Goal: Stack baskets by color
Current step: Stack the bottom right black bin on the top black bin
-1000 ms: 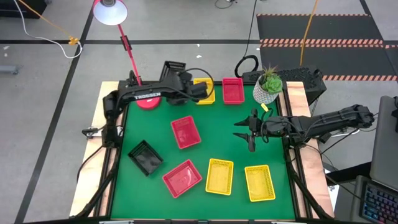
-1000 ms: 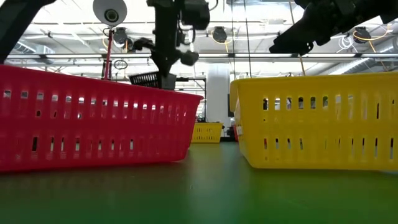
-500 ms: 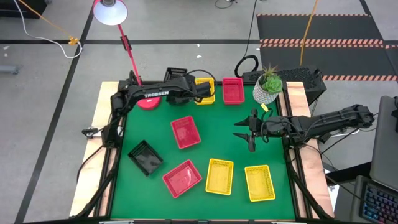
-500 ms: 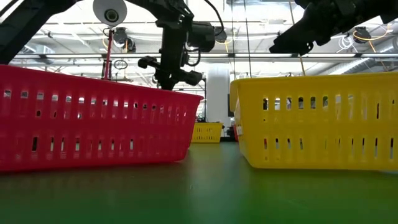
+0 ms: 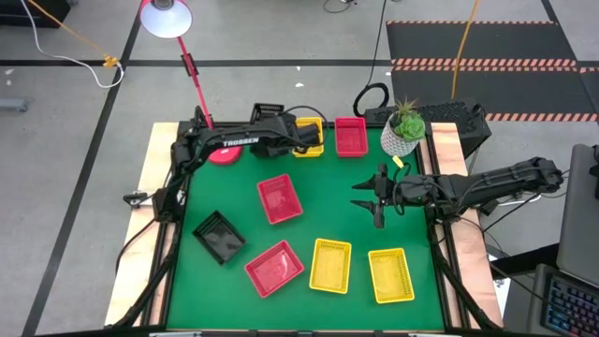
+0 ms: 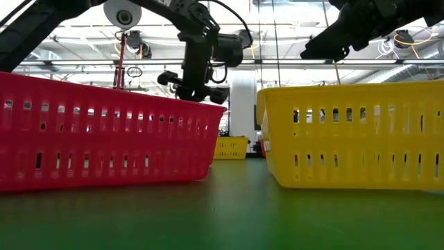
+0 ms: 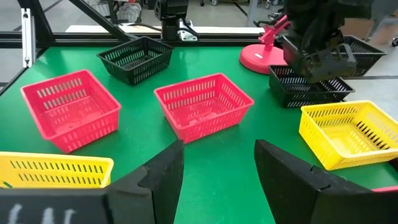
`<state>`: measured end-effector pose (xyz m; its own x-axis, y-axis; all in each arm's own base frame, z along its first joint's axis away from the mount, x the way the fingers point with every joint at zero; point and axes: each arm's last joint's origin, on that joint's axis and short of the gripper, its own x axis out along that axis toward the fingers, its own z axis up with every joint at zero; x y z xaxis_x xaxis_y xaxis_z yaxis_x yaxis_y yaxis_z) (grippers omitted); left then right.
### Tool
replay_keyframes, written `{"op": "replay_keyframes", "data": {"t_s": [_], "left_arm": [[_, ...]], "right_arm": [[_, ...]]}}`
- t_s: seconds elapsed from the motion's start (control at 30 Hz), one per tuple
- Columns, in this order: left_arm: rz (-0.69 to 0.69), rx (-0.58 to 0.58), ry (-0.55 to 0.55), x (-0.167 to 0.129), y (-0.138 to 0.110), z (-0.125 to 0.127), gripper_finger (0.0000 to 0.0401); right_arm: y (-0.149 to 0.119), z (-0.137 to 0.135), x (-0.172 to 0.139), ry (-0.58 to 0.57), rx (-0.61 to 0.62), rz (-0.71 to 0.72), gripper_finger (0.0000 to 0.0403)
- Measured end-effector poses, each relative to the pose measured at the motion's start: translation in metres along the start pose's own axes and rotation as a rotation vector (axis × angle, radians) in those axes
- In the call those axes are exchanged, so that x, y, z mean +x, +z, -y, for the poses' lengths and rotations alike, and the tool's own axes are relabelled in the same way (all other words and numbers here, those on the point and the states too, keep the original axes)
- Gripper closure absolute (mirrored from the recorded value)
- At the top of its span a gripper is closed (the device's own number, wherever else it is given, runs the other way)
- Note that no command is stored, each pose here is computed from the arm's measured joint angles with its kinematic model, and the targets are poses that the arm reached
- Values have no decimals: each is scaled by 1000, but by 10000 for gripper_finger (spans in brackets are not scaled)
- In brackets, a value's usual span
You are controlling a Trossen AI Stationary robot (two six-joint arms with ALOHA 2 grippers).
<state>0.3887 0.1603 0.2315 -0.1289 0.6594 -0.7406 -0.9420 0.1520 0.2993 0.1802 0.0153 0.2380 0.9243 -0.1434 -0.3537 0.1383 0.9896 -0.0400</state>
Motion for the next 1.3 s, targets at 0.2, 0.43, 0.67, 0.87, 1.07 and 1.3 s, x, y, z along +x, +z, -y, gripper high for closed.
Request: {"op": "replay_keyframes", "data": {"t_s": [0.2,0.43,0.67,0.87,1.07,1.3], "left_arm": [[-13,-6,15,6,-10,1,387],[-23,-17,26,17,-22,4,387],[-4,-15,-1,22,-20,6,387],[-41,-18,-4,28,-22,4,386],[-41,-39,-21,33,-26,7,374],[-32,-54,-32,33,-26,8,346]], "right_arm": [[0,0,0,0,0,0,213],[0,0,0,0,-4,0,213],[0,0,0,1,-4,0,213],[0,0,0,1,-4,0,213],[0,0,0,1,-4,0,213],[0,0,0,1,-4,0,213]]}}
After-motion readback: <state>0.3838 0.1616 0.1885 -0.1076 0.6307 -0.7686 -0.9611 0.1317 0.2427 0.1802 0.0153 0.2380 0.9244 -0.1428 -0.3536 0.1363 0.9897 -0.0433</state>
